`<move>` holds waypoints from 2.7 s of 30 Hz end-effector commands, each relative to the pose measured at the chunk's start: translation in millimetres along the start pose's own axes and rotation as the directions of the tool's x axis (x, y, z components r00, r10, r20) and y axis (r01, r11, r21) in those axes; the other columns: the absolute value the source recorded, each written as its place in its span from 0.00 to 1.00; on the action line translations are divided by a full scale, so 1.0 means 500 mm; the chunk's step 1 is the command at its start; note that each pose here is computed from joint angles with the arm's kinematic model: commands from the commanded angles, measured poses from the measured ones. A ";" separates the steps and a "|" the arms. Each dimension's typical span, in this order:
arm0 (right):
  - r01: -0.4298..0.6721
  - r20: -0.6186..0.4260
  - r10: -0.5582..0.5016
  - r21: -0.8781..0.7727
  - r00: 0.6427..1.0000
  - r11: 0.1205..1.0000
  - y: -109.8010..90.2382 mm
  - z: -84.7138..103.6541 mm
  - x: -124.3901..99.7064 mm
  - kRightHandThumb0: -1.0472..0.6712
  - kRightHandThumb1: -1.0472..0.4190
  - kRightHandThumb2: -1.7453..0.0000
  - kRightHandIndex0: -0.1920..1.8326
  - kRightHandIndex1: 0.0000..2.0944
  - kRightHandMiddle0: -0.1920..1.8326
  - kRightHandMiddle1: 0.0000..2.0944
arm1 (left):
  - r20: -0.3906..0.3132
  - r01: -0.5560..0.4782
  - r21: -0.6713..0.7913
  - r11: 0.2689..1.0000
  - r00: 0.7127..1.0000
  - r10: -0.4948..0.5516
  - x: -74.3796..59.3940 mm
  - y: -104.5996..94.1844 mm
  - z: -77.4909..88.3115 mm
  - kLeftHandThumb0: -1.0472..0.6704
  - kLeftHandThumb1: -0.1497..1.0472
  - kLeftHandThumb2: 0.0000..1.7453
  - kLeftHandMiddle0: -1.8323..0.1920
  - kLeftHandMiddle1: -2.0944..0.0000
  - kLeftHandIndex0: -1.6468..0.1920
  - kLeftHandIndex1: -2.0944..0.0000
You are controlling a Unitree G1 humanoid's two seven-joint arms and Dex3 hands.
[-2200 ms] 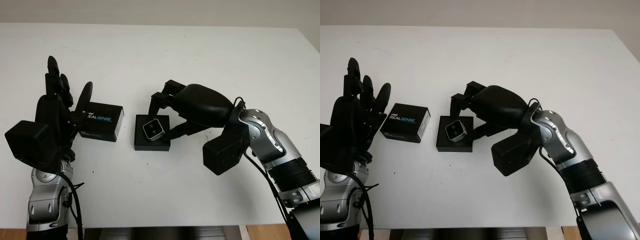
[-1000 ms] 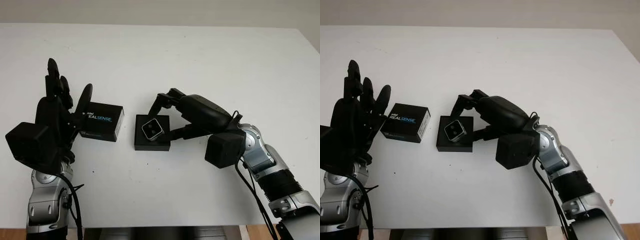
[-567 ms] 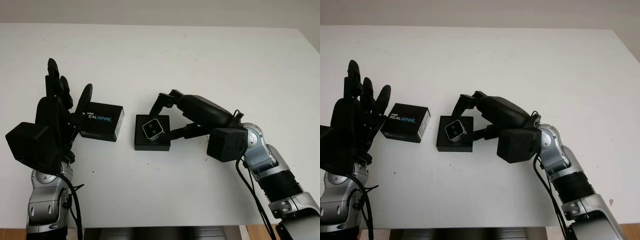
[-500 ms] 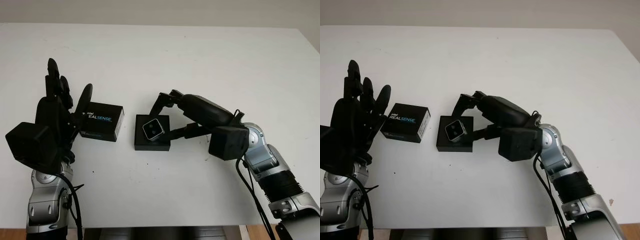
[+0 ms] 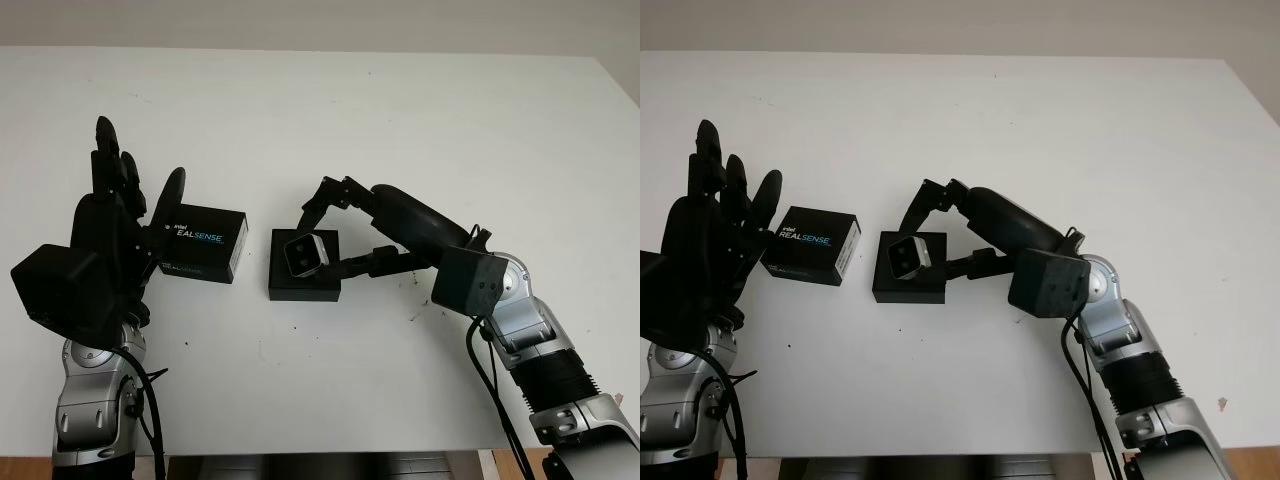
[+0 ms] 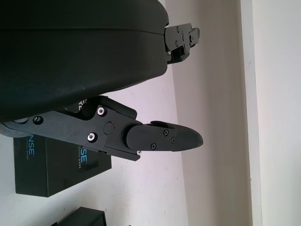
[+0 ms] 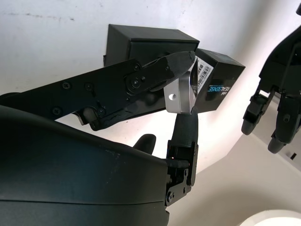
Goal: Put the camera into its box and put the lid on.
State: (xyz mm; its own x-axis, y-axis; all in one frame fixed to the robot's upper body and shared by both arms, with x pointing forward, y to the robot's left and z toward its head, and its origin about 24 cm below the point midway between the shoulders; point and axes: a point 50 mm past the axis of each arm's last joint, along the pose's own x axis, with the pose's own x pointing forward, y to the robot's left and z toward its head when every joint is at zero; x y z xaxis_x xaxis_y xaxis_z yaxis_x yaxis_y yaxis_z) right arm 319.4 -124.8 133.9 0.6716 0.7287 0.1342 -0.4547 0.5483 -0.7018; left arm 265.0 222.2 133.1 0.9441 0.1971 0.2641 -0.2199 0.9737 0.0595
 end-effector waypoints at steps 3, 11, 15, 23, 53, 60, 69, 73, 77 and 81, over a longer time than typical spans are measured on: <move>0.036 0.029 -0.037 0.023 0.999 0.999 0.006 0.005 -0.002 0.35 0.00 0.95 0.06 0.51 0.21 0.93 | 0.008 -0.001 0.011 1.000 1.000 0.000 -0.003 0.004 0.003 0.32 1.00 0.18 0.98 0.97 0.98 0.98; 0.058 0.003 -0.059 0.073 0.998 0.996 0.023 -0.003 -0.002 0.36 0.00 0.95 0.05 0.51 0.21 0.95 | 0.008 0.003 0.011 1.000 1.000 -0.003 -0.004 0.004 0.002 0.32 1.00 0.18 0.98 0.97 0.98 0.98; 0.078 -0.029 -0.075 0.114 0.997 0.990 0.032 -0.006 -0.001 0.35 0.00 0.95 0.05 0.49 0.20 0.94 | 0.004 0.004 0.007 1.000 1.000 -0.004 -0.004 0.004 0.000 0.32 1.00 0.18 0.98 0.97 0.98 0.98; 0.145 -0.040 -0.140 0.184 0.989 0.972 0.043 -0.005 0.002 0.34 0.00 0.94 0.04 0.48 0.20 0.94 | 0.005 0.004 0.004 1.000 1.000 -0.004 -0.004 0.005 -0.001 0.32 1.00 0.18 0.98 0.98 0.98 0.98; 0.332 -0.084 -0.321 0.282 0.943 0.900 0.023 -0.006 -0.006 0.32 0.00 0.95 0.05 0.48 0.20 0.90 | 0.009 0.004 0.000 1.000 1.000 -0.004 -0.001 0.006 0.001 0.32 1.00 0.18 0.98 0.97 0.98 0.97; 0.330 -0.097 -0.315 0.280 0.944 0.902 0.022 -0.011 -0.005 0.33 0.00 0.97 0.05 0.47 0.21 0.89 | 0.011 0.007 -0.006 1.000 1.000 -0.007 0.000 0.007 0.000 0.32 1.00 0.17 0.98 0.97 0.98 0.97; 0.264 -0.128 -0.237 0.264 0.963 0.928 0.027 -0.021 -0.001 0.32 0.01 0.97 0.07 0.45 0.24 0.87 | 0.007 -0.004 0.003 1.000 1.000 0.004 -0.001 0.010 0.000 0.32 1.00 0.17 0.98 0.98 0.99 0.98; 0.219 -0.156 -0.183 0.260 0.971 0.940 0.032 -0.027 0.002 0.32 0.01 0.97 0.08 0.42 0.25 0.88 | 0.007 -0.006 0.006 1.000 1.000 0.006 -0.001 0.010 0.000 0.31 1.00 0.17 0.98 0.97 0.98 0.98; 0.188 -0.162 -0.150 0.259 0.975 0.947 0.036 -0.029 0.004 0.32 0.01 0.97 0.10 0.40 0.25 0.87 | 0.011 -0.005 -0.002 1.000 1.000 0.005 -0.002 0.010 0.000 0.31 1.00 0.17 0.98 0.97 0.98 0.97; 0.172 -0.159 -0.133 0.265 0.978 0.949 0.039 -0.030 0.005 0.32 0.02 0.97 0.10 0.39 0.26 0.87 | 0.008 -0.006 0.009 1.000 1.000 0.006 -0.002 0.009 0.000 0.32 1.00 0.17 0.97 0.97 0.98 0.97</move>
State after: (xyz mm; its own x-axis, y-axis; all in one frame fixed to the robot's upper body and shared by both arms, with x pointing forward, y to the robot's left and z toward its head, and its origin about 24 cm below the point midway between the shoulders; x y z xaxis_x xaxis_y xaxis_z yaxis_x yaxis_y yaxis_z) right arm 319.1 -118.1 107.1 0.8130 0.5714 0.1117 -0.4709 0.7582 -0.4511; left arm 264.5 224.8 131.5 0.9443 0.1979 0.2628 -0.2197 0.9740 0.0560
